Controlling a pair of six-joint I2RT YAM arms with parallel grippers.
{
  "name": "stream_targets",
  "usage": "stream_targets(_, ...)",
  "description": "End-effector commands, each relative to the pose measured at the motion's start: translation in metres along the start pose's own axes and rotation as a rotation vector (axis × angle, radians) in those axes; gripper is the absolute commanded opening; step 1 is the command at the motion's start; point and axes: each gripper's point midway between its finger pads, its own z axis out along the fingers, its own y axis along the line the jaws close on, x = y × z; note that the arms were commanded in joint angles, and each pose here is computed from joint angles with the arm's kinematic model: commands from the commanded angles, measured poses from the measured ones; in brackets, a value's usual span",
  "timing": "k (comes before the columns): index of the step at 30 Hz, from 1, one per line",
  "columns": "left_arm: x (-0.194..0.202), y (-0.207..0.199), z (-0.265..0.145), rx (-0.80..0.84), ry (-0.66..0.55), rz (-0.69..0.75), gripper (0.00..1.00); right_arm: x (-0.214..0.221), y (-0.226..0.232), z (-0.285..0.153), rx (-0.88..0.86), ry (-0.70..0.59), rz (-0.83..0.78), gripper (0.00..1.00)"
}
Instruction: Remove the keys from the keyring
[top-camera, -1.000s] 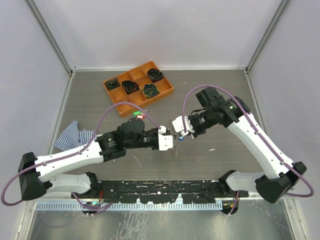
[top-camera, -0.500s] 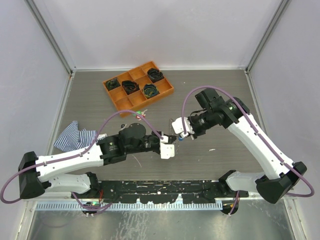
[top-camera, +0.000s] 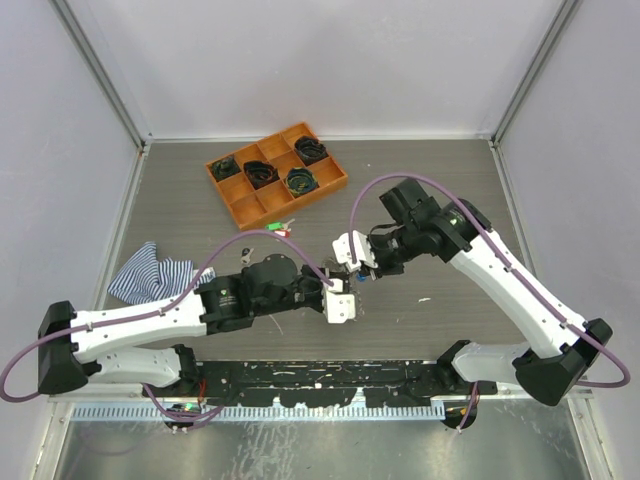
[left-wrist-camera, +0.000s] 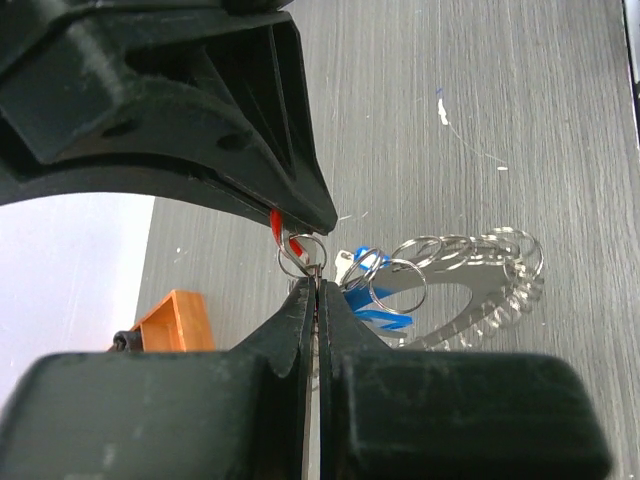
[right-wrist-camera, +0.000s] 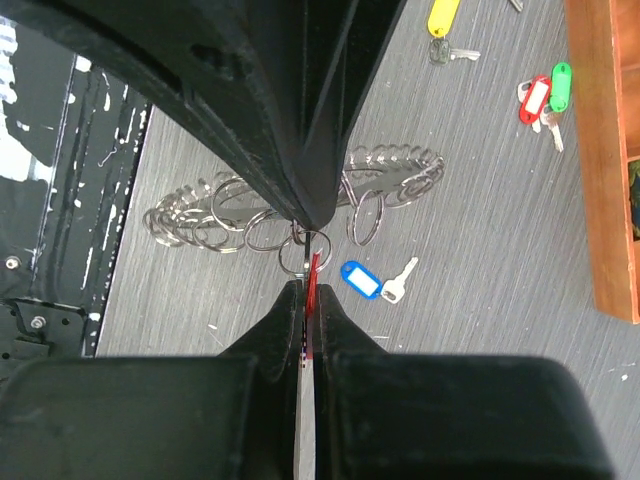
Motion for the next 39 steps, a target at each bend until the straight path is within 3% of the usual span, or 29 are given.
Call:
stream_targets(1, -0.013, 0.019, -0.005, -0.067, 0.005, 0.021, 0.0, -0.008, -0.013, -0.001, 0.062, 0.009, 0.059, 0.01)
stream_targets(39, -0.004, 0.009, -0.003, -0.047, 0.069, 0.134, 0.0, -0.004, -0.011, 0.014, -0.026, 0.085, 0.322, 0.01)
